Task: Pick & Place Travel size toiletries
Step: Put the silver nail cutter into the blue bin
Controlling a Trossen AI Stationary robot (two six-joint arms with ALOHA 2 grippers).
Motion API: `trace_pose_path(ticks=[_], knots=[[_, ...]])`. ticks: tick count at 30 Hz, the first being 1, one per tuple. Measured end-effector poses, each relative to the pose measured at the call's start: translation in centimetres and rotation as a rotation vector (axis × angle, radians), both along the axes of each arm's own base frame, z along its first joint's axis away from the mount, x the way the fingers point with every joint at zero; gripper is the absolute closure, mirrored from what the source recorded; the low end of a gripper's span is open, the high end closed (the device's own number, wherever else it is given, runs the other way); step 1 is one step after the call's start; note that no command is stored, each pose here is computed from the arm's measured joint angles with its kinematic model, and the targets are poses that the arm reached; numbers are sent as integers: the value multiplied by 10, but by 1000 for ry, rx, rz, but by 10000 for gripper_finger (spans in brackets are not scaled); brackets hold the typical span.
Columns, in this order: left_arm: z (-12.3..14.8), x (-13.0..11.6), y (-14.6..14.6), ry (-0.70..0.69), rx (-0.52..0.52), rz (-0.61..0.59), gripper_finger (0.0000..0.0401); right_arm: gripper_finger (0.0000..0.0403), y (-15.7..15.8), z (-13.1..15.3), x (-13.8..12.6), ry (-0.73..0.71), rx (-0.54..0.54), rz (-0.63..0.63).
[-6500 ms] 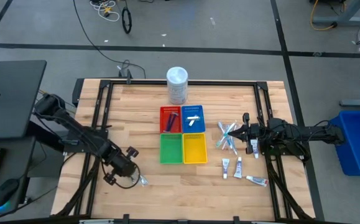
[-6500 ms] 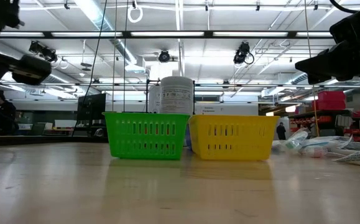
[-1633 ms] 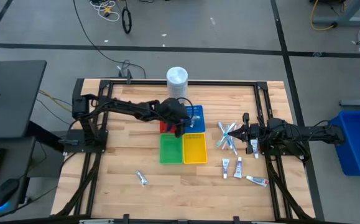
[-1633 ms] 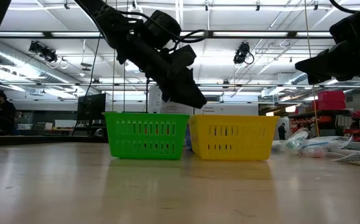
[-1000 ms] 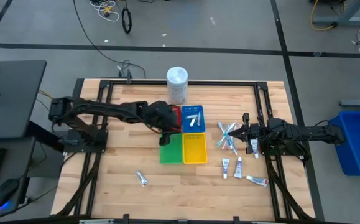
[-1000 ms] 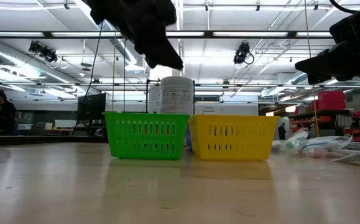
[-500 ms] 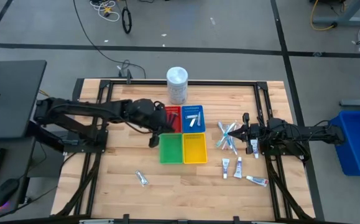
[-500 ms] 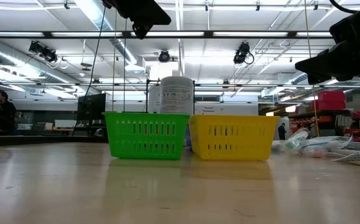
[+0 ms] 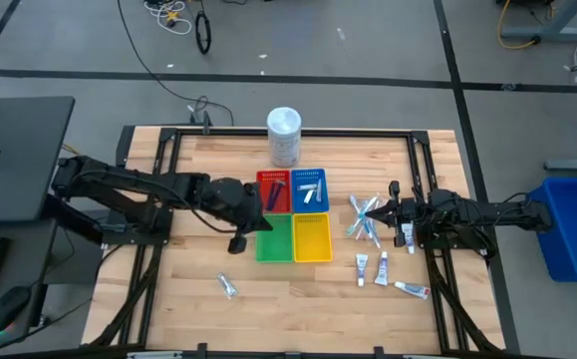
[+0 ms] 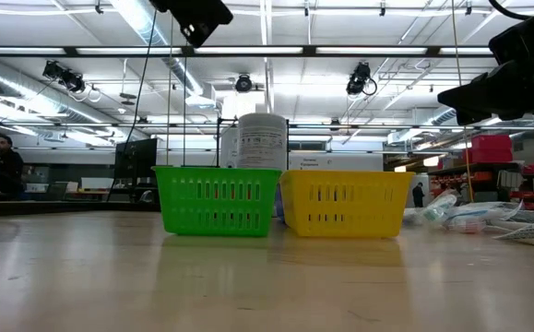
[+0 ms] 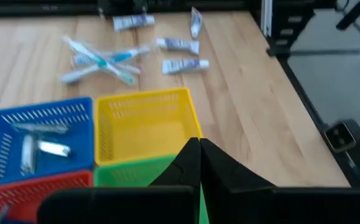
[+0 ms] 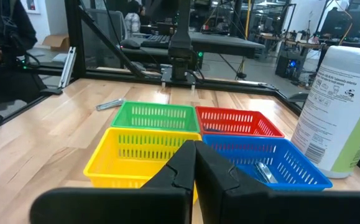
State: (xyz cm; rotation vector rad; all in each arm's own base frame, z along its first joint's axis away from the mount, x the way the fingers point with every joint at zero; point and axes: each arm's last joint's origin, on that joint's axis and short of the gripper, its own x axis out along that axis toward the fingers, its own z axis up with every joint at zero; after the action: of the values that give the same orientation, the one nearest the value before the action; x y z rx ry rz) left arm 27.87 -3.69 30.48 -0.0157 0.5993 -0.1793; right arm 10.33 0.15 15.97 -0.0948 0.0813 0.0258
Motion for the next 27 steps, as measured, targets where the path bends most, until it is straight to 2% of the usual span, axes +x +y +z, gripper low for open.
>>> trace_pose_path(ticks=[8,17,22,27], knots=[[-13,-16,-29,175,29,-44,400,390,0,0,0,0,0,0],[-17,-29,-56,254,-34,-38,400,389,0,0,0,0,0,0],[-18,-33,-67,250,-6,-47,400,390,0,0,0,0,0,0],[-28,-43,-77,340,72,-86,400,390,0,0,0,0,0,0]])
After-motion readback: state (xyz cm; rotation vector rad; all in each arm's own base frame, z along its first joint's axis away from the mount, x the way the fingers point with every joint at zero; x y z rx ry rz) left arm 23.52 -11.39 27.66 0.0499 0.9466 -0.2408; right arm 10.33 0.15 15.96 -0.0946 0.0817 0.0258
